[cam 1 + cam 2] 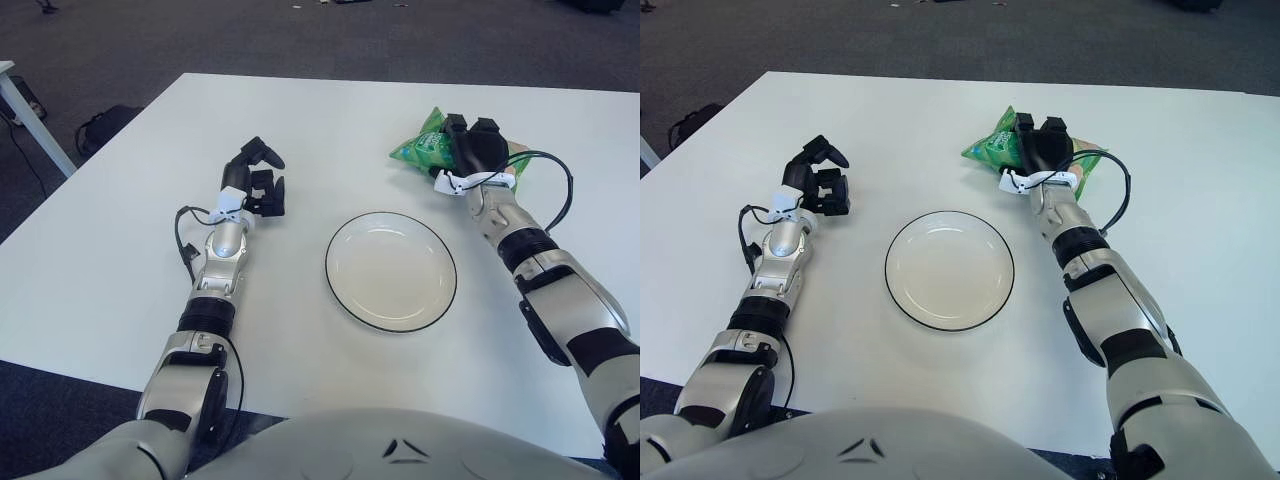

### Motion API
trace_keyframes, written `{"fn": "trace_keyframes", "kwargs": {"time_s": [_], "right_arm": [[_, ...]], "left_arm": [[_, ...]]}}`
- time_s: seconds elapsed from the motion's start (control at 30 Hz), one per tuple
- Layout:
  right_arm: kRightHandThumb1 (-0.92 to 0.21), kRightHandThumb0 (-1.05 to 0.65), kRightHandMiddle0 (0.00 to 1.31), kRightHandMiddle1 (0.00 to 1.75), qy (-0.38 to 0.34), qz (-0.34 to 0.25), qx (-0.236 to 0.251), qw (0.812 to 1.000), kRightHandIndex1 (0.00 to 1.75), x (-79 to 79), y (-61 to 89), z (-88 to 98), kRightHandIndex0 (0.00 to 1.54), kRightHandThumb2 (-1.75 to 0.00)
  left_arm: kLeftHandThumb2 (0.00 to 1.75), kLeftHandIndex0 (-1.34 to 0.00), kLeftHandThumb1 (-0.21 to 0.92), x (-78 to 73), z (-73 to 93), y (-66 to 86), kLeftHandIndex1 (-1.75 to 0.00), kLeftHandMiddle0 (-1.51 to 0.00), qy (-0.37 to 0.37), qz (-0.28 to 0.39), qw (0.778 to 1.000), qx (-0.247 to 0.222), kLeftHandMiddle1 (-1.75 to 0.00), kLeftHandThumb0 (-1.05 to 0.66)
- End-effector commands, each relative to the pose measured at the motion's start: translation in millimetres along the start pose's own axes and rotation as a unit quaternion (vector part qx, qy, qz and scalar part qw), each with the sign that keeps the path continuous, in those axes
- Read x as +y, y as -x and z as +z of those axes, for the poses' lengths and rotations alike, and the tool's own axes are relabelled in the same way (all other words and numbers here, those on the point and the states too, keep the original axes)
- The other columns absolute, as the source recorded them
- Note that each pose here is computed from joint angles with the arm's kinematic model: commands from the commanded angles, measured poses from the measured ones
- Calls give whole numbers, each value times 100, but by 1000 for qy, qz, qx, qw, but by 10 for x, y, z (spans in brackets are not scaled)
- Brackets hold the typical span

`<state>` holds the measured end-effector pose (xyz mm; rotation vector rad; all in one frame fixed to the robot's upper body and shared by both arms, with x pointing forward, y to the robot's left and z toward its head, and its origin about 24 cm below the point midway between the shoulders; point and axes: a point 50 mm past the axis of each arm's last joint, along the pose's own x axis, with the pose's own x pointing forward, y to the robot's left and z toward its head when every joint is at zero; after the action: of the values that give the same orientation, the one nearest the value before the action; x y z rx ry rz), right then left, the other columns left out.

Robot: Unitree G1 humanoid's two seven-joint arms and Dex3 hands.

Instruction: Put the snack into the plate.

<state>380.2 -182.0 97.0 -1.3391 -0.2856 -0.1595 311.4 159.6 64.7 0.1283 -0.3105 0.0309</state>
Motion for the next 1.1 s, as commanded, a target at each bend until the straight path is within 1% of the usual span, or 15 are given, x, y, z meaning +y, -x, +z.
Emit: {"fn": "trace_keyframes", "kwargs": {"time_s": [0.0, 0.03, 0.1, 0.13, 0.33, 0.37, 0.47, 0.57, 0.67, 0.73, 0.77, 0.83, 1.0, 1.07], "right_arm": [[-4, 0, 75, 175, -25, 20, 11, 999, 136, 38, 41, -51, 86, -151], [-2, 0, 76, 175, -30, 16, 9, 999, 132, -2, 19, -46, 89, -152], [0, 0, 76, 175, -35, 12, 6, 999, 129, -47, -3, -41, 93, -153], [1, 0, 77, 175, -39, 5, 3, 999, 128, -96, -29, -30, 94, -154], [4, 0, 71, 175, -56, -19, -8, 998, 140, -321, -132, 20, 96, -161], [4, 0, 70, 175, -62, -29, -14, 998, 143, -401, -160, 37, 96, -162], [4, 0, 67, 175, -75, -46, -27, 996, 150, -563, -199, 80, 94, -163], [2, 0, 65, 175, -97, -59, -39, 993, 154, -767, -194, 203, 93, -163], [2, 0, 64, 175, -116, -64, -40, 990, 154, -905, -164, 296, 93, -163], [1, 0, 64, 175, -151, -74, -42, 985, 152, -1069, -142, 416, 93, -161], [1, 0, 64, 175, -164, -75, -42, 983, 151, -1118, -129, 450, 93, -160], [0, 0, 63, 175, -185, -69, -41, 979, 148, -1151, -114, 462, 94, -159], [-1, 0, 63, 175, -207, -59, -44, 976, 144, -1196, -62, 488, 95, -157], [-1, 0, 63, 175, -235, -49, -56, 969, 143, -1237, -12, 514, 96, -156]], "left_arm": [[138, -66, 27, -52, -400, 413, -175, -136, 7, 10, 996, 92, -175, -50], [138, -66, 27, -54, -400, 413, -175, -136, 7, 10, 996, 92, -175, -50], [139, -66, 26, -56, -399, 413, -175, -136, 7, 10, 996, 92, -175, -51], [139, -66, 26, -56, -398, 413, -175, -136, 7, 11, 996, 92, -175, -51], [139, -66, 26, -60, -394, 409, -175, -136, 6, 10, 996, 91, -175, -51], [139, -66, 26, -61, -393, 408, -175, -136, 5, 10, 996, 91, -175, -51], [139, -66, 26, -65, -391, 407, -175, -136, 3, 10, 996, 90, -175, -51], [139, -66, 26, -68, -390, 407, -175, -136, 2, 9, 996, 89, -175, -51], [139, -66, 26, -70, -390, 403, -175, -136, 1, 8, 996, 89, -175, -51], [139, -66, 26, -75, -393, 400, -175, -136, 0, 7, 996, 89, -175, -51], [139, -66, 26, -76, -395, 399, -175, -136, 0, 7, 996, 89, -175, -51], [139, -66, 26, -80, -398, 396, -175, -136, 1, 6, 996, 90, -175, -51], [139, -66, 26, -85, -405, 394, -175, -136, 4, 5, 996, 91, -175, -51], [139, -66, 26, -91, -414, 393, -175, -136, 8, 2, 996, 93, -175, -51]]}}
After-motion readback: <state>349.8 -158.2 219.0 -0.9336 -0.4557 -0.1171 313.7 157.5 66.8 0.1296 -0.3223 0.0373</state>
